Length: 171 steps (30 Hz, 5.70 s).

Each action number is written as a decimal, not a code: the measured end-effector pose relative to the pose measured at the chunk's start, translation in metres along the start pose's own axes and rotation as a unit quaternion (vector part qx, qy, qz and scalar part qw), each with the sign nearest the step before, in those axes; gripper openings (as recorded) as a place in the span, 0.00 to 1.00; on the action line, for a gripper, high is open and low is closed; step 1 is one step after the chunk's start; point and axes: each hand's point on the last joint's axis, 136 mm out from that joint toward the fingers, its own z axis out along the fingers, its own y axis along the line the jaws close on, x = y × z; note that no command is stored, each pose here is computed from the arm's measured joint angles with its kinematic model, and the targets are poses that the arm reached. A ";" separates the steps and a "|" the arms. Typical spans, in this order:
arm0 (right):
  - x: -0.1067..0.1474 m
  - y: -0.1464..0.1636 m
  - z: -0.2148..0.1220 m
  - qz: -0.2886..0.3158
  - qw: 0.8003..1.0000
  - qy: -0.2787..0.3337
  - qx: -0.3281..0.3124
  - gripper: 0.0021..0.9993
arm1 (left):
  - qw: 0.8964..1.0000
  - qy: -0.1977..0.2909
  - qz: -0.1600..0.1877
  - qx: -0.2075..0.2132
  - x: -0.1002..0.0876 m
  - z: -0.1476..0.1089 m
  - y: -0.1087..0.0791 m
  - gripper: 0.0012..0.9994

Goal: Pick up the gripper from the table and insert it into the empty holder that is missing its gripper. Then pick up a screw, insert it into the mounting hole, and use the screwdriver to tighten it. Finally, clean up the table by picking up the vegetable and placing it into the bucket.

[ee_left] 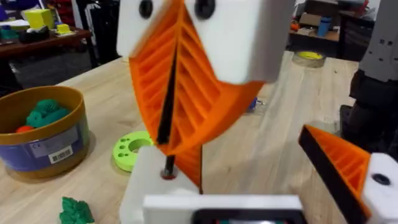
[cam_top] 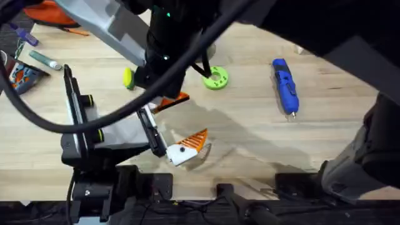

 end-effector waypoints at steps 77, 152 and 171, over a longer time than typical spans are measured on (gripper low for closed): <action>0.005 -0.003 0.020 0.007 1.000 0.017 -0.011 0.00 | 1.000 0.001 -0.015 0.000 0.000 0.000 0.000 0.99; 0.167 -0.143 -0.078 0.452 0.868 -0.055 0.197 0.86 | 1.000 0.000 -0.003 0.004 0.000 0.000 -0.001 0.99; 0.258 -0.202 -0.106 0.583 0.769 -0.040 0.259 0.86 | 1.000 0.000 -0.003 0.004 0.000 0.000 -0.001 0.99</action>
